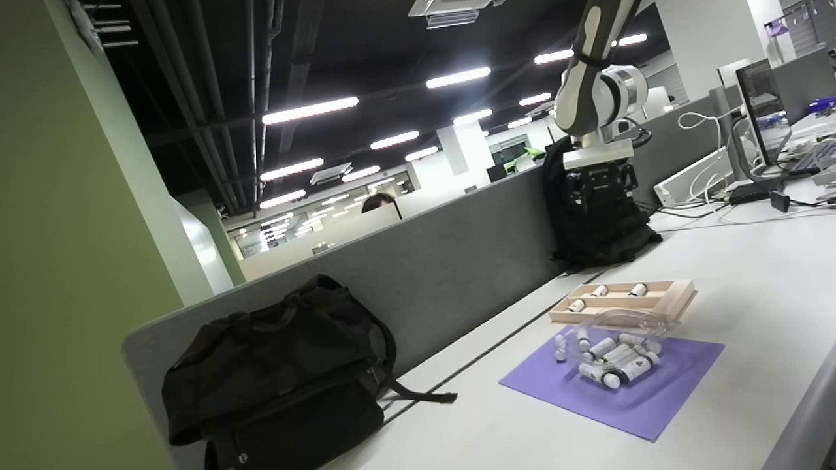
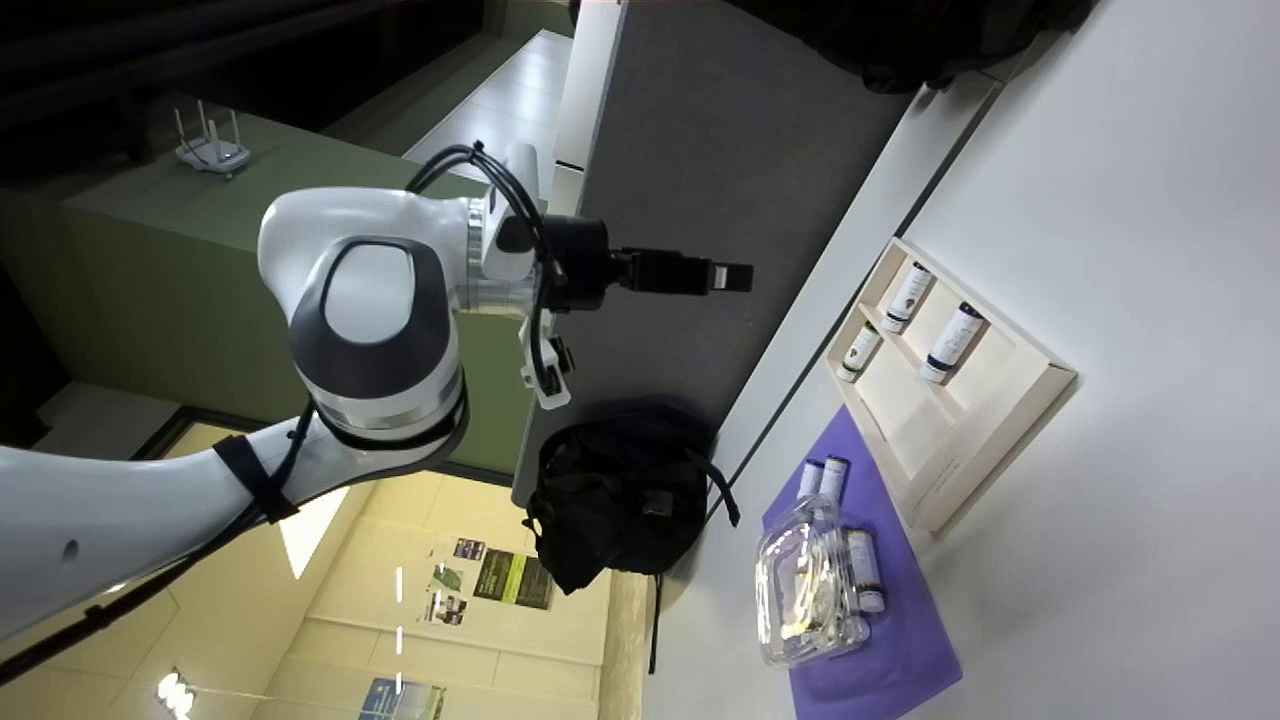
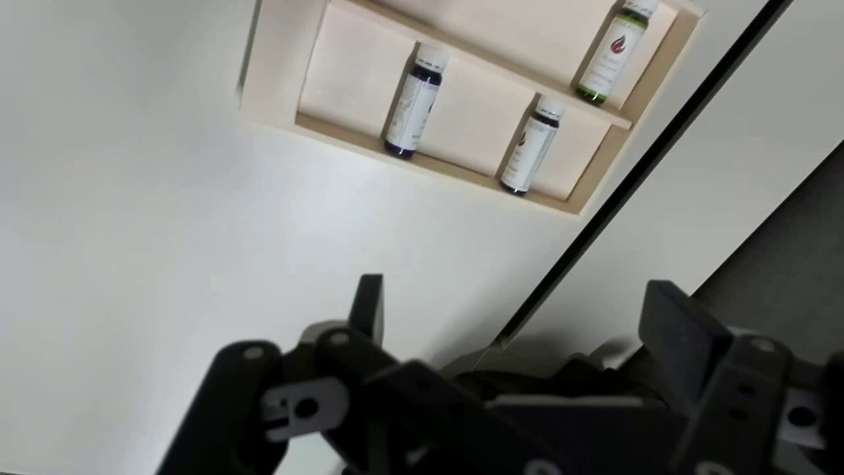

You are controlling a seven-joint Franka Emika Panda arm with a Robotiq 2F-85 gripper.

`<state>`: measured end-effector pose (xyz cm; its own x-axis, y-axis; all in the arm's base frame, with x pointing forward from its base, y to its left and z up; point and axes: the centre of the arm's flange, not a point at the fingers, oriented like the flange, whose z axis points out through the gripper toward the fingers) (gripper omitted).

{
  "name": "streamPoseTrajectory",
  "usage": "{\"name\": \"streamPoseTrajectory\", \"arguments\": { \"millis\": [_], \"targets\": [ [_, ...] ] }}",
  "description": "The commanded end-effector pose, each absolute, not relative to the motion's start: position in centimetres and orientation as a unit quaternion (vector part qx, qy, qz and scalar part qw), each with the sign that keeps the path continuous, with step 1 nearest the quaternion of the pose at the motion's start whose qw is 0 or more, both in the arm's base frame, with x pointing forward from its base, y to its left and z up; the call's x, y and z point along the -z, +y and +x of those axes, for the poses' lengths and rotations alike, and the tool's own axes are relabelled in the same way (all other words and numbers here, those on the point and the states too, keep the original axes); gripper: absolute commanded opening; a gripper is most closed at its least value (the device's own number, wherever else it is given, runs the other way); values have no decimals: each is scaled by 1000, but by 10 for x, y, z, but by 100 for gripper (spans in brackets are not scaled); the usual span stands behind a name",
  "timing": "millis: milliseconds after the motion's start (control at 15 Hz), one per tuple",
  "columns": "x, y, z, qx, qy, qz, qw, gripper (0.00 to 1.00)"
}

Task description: Remove the bottle from the top right part of the segment tray and put it on the table

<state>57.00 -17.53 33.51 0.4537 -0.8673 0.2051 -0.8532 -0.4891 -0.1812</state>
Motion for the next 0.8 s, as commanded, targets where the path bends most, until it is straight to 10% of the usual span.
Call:
{"name": "streamPoseTrajectory", "arguments": {
  "millis": [0,733],
  "targets": [
    [-333,-181,567,135,509,-850,25,100],
    [-254,-205,582,101,639,-762,41,100]
  ]
}}
